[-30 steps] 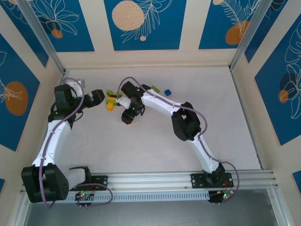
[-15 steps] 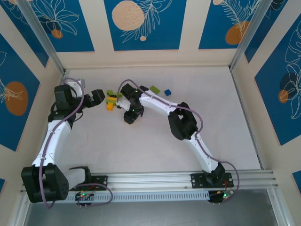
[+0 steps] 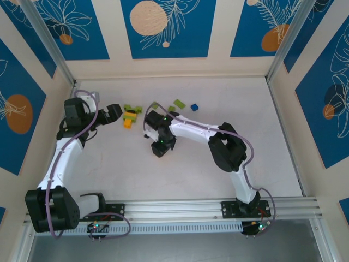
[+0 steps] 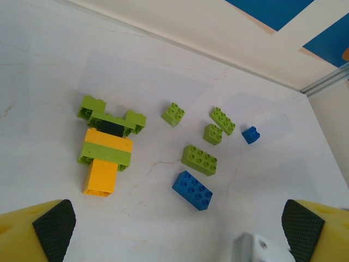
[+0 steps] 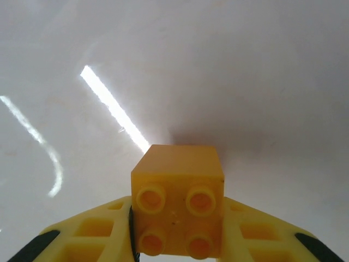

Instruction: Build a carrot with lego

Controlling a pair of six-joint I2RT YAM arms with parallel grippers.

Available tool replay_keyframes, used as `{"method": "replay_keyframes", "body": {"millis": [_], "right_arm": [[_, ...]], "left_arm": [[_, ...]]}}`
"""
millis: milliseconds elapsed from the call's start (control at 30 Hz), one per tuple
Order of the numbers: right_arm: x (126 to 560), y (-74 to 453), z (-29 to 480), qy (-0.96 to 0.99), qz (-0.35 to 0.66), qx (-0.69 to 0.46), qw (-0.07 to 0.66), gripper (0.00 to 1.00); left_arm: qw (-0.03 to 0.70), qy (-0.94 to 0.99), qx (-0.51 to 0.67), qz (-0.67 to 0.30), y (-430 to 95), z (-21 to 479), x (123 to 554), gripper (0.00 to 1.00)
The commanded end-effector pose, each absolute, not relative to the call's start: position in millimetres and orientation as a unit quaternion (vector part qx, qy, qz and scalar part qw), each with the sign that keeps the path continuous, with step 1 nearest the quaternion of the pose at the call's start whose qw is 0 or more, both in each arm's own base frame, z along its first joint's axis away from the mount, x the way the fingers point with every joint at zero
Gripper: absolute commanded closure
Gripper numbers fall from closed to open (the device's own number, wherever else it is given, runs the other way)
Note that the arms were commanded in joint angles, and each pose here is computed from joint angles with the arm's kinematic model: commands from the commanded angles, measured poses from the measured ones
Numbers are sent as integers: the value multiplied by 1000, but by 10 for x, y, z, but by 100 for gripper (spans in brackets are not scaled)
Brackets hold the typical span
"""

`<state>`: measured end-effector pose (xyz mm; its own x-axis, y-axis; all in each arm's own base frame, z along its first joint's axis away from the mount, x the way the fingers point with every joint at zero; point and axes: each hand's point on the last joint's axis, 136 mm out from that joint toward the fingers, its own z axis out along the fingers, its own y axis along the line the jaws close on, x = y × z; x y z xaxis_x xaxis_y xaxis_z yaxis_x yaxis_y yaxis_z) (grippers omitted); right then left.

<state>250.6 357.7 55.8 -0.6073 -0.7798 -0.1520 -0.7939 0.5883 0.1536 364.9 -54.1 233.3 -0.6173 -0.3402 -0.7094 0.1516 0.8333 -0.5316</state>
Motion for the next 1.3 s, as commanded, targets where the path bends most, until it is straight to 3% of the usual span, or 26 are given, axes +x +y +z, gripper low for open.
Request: {"method": "replay_keyframes", "body": {"millis": [0,567,967,1267], "right_arm": [[2403,3501,705,902,84,-422,44,67],[2187,3399,413,924,57,-377,22,65],[2051,3292,397,933,52,-357,14,52],[2095,3375,987,923,91,-369,64,34]], "left_arm": [[438,847,-42,-298,-605,2392,3665,0],[432,851,-43,-295,-602,2362,3676,0],[430,852,-42,-297,-618,2349,3675,0],[430,851,-39,-297,-626,2367,3664,0]]}}
